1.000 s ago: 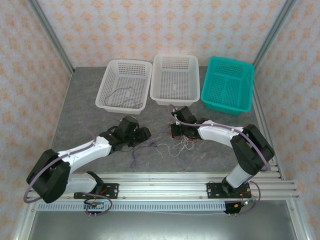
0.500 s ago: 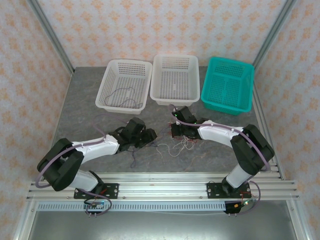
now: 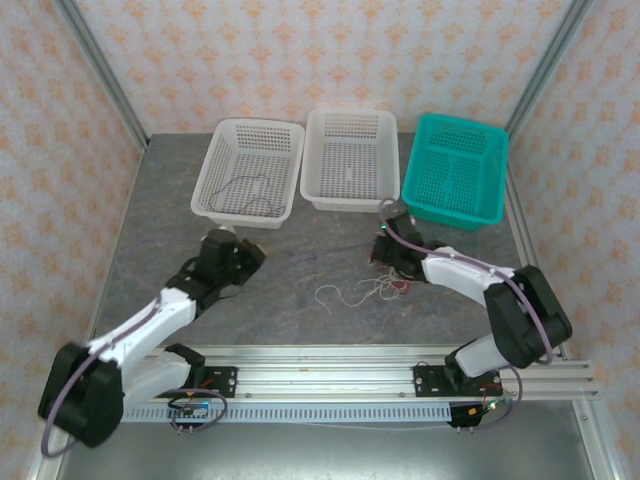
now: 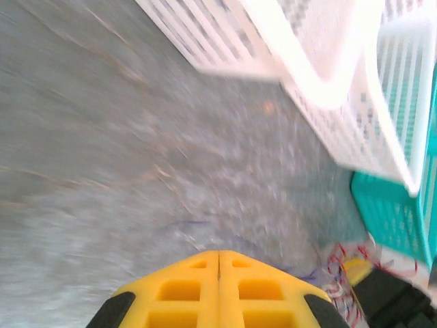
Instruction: Untangle the cables
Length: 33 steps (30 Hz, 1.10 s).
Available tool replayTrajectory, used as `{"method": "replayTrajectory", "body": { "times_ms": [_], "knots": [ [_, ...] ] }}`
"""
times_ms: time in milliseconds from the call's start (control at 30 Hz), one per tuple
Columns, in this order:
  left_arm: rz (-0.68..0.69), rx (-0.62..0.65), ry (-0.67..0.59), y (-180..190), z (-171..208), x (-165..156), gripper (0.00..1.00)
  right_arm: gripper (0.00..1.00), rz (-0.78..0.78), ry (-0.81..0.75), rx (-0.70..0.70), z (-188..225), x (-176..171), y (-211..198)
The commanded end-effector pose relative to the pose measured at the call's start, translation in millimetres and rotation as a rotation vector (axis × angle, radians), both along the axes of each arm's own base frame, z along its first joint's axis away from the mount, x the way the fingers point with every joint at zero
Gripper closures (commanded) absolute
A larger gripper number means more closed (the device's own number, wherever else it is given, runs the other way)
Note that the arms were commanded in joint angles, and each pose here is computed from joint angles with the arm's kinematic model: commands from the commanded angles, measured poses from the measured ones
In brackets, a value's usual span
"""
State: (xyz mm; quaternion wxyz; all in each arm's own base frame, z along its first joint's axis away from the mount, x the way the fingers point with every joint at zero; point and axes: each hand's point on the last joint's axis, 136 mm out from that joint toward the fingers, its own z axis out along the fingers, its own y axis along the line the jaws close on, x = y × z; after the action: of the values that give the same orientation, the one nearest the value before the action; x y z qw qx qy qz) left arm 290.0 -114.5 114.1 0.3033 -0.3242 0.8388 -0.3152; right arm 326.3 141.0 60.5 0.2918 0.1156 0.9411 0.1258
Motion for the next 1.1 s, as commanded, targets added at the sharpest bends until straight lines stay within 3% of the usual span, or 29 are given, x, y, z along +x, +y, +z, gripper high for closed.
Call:
{"method": "replayTrajectory", "body": {
  "times_ms": [0, 267, 533, 600, 667, 800, 900, 1000, 1067],
  "knots": [
    [0.097, 0.109, 0.114, 46, -29, -33, 1.0, 1.0, -0.276, -0.038, 0.056, 5, 4, -48],
    [0.32, 0.088, 0.165, 104, -47, -68, 1.0, 1.0, -0.794, -0.056, 0.278, 2, -17, -150],
    [0.4, 0.104, 0.173, 133, -40, -79, 1.0, 1.0, -0.946, -0.125, 0.291, 21, -37, -197],
    [0.387, 0.088, 0.167, 131, -39, -75, 1.0, 0.98, -0.882, -0.154, 0.293, 29, -31, -192],
    [0.331, 0.041, 0.122, 121, -34, -63, 1.0, 0.9, -0.727, -0.176, 0.338, 36, -17, -170],
    [0.198, -0.051, 0.026, 92, -23, -43, 1.0, 0.71, -0.306, -0.106, 0.324, 33, -10, -87],
    [0.135, 0.015, 0.028, 84, -20, -45, 1.0, 0.73, -0.15, -0.038, 0.226, 21, -23, -56],
    [0.036, 0.042, -0.038, 66, -8, -40, 0.98, 0.79, -0.135, -0.047, 0.251, 22, -24, -50],
    [-0.054, 0.065, -0.112, 50, 6, -36, 0.8, 0.8, -0.103, -0.07, 0.251, 32, -21, -45]
  ]
}}
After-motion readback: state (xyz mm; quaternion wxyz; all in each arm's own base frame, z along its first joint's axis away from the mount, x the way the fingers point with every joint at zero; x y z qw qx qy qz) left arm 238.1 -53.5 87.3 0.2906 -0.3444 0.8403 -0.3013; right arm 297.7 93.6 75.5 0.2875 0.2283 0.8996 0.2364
